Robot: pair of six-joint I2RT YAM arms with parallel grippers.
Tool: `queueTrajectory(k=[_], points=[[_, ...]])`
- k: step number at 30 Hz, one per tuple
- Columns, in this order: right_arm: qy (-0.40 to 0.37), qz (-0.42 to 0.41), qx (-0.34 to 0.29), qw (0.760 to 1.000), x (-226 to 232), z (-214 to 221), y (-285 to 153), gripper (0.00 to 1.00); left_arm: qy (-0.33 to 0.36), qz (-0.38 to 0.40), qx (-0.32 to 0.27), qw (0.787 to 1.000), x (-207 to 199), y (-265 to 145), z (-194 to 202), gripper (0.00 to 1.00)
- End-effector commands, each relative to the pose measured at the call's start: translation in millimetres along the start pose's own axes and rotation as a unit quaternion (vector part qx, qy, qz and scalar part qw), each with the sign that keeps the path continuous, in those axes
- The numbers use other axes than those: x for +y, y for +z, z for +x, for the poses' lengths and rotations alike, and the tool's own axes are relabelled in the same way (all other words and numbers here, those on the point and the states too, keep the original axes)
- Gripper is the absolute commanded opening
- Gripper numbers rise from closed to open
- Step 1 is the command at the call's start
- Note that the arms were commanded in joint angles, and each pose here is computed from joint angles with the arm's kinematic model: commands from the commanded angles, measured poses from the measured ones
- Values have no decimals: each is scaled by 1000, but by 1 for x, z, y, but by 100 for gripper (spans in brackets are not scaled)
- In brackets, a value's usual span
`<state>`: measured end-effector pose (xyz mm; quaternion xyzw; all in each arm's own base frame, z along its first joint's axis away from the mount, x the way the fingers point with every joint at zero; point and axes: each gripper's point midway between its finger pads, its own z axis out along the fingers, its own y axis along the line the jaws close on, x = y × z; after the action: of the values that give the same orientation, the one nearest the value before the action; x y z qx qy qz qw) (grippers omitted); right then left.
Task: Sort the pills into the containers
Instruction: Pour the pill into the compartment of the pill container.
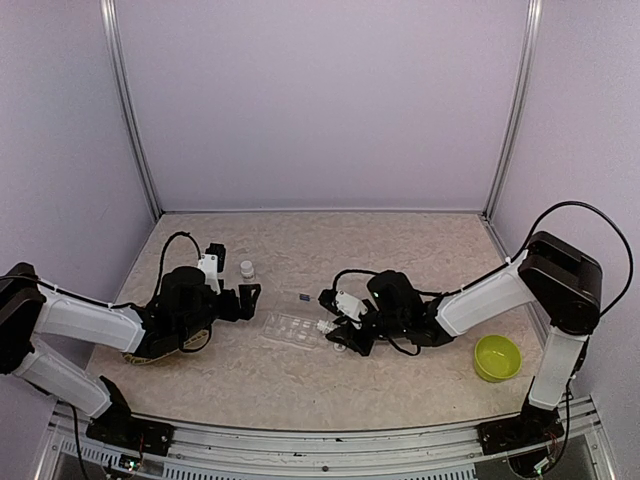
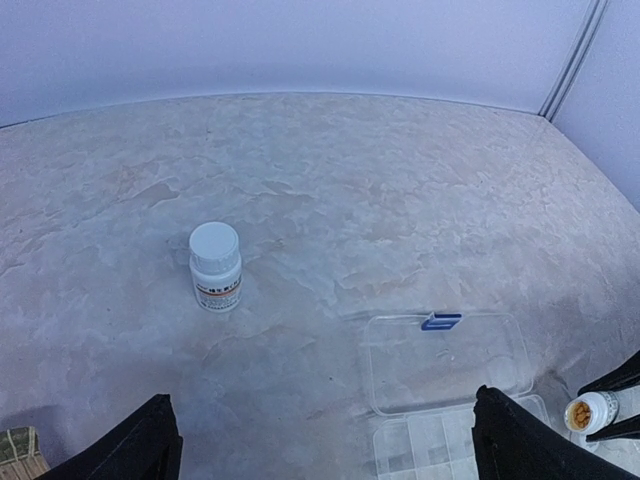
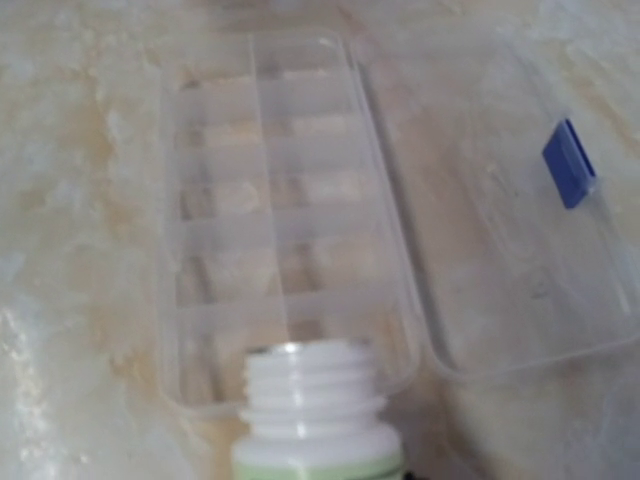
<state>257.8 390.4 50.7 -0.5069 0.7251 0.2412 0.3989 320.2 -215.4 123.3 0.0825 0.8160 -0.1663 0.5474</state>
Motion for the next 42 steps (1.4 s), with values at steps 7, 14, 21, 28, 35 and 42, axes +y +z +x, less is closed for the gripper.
queueTrajectory(k=[7,14,21,28,35,42], points=[[-9,11,28,1000,-3,2,9,6,-6,6,-5,1000,-1,2,-3,99],[-9,16,41,999,-6,1,9,6,-6,5,-3,1000,-1,4,-2,99],[-8,18,54,998,-7,0,7,7,-5,6,-3,1000,-1,4,-3,99],[-10,18,67,998,-5,1,8,7,-5,7,-2,1000,-1,4,-2,99],[-12,20,76,997,-4,3,10,7,-5,8,-3,1000,-1,4,-3,99],[-16,28,88,996,-5,3,12,6,-5,11,-4,1000,-2,3,-4,99]])
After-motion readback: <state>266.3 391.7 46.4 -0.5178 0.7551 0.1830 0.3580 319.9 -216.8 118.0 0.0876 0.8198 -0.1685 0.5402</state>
